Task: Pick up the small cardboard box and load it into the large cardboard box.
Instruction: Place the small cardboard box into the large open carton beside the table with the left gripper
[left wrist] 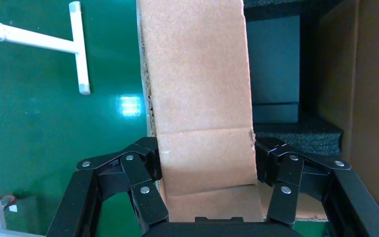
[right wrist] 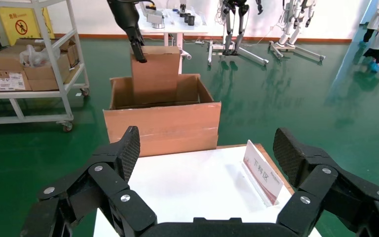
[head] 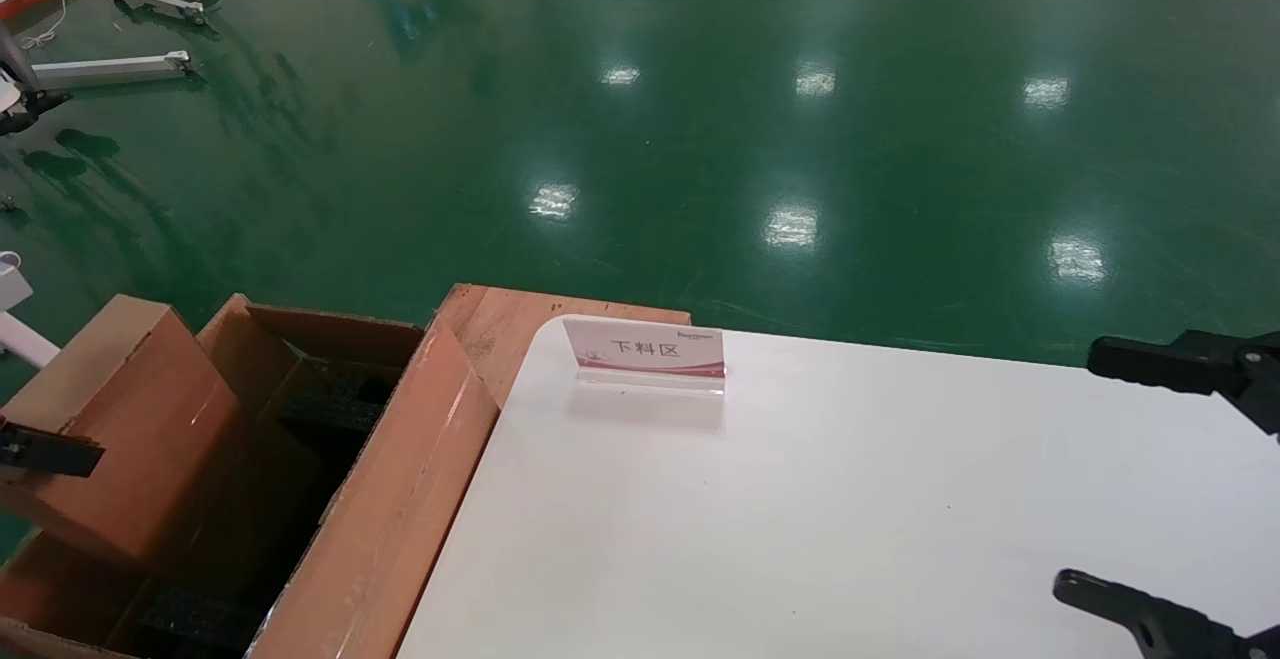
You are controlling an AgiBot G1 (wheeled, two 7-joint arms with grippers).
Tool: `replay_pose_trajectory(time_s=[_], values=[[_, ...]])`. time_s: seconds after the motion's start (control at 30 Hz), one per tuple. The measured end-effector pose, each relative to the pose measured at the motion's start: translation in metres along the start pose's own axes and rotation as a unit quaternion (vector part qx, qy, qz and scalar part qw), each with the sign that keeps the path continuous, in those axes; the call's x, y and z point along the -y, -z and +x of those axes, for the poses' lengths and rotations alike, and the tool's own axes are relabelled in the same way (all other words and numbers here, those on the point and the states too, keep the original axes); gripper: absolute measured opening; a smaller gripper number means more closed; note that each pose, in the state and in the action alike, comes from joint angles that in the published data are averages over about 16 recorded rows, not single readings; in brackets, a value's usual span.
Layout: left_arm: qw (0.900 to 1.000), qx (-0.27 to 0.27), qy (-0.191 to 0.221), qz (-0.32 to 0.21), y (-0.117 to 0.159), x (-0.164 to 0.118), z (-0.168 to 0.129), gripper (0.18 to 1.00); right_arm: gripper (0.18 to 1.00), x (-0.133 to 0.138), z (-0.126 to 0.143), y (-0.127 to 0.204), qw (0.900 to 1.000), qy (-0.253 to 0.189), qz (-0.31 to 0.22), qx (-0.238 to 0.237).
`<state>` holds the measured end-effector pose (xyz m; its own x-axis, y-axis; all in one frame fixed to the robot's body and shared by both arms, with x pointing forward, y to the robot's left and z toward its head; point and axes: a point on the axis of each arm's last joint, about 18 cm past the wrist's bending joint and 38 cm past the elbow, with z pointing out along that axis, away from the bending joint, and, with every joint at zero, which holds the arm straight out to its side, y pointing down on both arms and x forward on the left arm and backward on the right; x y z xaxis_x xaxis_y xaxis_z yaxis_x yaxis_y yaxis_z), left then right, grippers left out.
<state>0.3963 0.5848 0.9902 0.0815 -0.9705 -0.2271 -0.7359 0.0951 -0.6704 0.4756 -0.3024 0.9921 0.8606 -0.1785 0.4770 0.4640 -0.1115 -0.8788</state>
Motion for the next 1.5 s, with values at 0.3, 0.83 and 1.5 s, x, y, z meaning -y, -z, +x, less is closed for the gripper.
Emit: replay_pose_trajectory(time_s=[0.3, 0.83, 1.5], values=[[0.9999, 0.005, -0.007, -0.006, -0.007, -0.004, -0.001, 0.273, 1.001, 0.0, 0.0, 0.0, 1.0, 0.0, 0.0, 0.0], [0.9995, 0.019, -0.01, -0.025, -0.024, -0.019, -0.007, 0.272, 1.001, 0.0, 0.0, 0.0, 1.0, 0.0, 0.0, 0.0], [0.9976, 0.035, 0.002, -0.06, -0.054, -0.034, -0.005, 0.272, 1.001, 0.0, 0.0, 0.0, 1.0, 0.0, 0.0, 0.0]])
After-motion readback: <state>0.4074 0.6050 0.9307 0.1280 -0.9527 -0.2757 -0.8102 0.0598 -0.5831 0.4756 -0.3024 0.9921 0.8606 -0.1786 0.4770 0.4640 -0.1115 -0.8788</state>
